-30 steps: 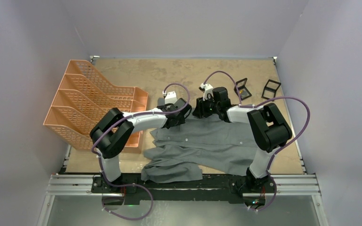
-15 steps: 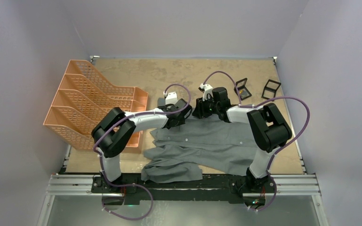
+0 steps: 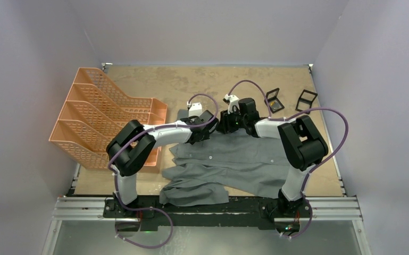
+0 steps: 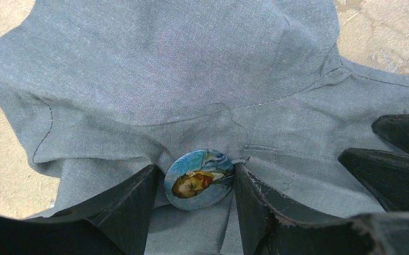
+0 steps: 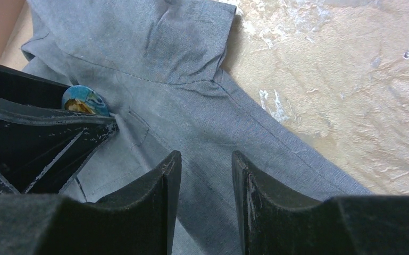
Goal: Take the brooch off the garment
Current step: Remove the brooch from the clothes.
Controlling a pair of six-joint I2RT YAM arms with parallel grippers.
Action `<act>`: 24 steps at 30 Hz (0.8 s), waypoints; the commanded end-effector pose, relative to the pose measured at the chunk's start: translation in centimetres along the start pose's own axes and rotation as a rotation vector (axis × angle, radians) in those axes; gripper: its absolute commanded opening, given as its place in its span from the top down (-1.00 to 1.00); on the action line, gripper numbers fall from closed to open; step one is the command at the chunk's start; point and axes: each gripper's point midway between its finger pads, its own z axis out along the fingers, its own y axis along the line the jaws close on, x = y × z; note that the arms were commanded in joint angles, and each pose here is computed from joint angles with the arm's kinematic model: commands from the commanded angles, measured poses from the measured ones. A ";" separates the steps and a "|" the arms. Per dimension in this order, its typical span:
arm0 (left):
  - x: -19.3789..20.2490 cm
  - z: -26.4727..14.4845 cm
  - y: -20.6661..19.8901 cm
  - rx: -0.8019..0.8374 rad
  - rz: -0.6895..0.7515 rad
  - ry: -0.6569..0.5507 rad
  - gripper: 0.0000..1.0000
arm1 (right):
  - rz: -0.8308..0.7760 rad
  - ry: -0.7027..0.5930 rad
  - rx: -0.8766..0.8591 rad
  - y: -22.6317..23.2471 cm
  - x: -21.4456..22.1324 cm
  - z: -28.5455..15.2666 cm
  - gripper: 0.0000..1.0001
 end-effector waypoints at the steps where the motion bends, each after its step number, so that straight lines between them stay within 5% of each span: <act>1: -1.4 -0.1 0.4 -0.038 0.037 -0.036 -0.08 | -0.030 -0.011 -0.033 0.7 -1.0 0.2 0.14; 24: -0.7 0.7 -0.1 -0.065 0.168 -0.004 0.04 | -0.039 0.009 -0.037 0.9 -0.6 0.6 0.14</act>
